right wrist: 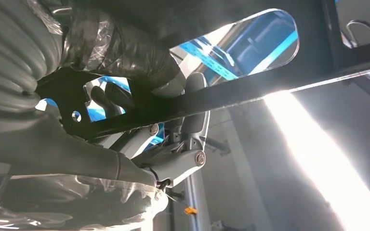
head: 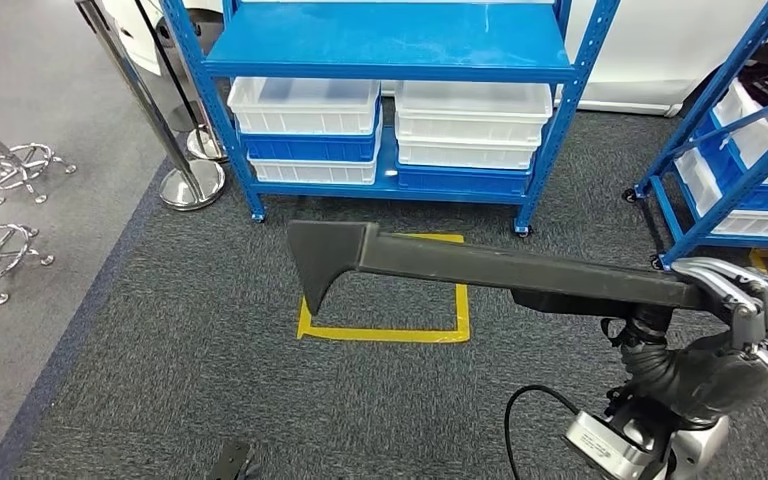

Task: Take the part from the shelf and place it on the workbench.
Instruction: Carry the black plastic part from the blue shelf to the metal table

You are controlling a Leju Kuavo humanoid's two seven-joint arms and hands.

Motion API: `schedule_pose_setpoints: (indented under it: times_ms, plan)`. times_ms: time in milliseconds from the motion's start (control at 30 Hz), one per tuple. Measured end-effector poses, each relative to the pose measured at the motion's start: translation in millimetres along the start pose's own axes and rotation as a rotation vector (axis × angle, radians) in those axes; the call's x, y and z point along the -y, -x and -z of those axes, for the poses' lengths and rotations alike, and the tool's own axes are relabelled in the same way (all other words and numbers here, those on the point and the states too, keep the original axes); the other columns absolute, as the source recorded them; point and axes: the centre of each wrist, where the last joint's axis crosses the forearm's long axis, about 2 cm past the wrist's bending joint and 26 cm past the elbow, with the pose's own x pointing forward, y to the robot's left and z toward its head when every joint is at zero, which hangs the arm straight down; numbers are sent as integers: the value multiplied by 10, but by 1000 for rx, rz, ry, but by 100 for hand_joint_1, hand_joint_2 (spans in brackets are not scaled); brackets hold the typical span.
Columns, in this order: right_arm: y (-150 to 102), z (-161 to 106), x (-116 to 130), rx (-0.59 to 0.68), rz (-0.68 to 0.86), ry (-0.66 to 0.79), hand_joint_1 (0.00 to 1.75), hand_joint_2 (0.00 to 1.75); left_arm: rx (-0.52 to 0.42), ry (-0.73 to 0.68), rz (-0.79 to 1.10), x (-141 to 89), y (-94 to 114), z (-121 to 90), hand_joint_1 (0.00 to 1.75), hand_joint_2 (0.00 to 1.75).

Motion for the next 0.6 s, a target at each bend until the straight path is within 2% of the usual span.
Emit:
schedule_pose_setpoints:
  times_ms: [600]
  plan:
    - [36,35,-80,6,2,5,175,175,4,-6,12,-60,-21,13,0,175]
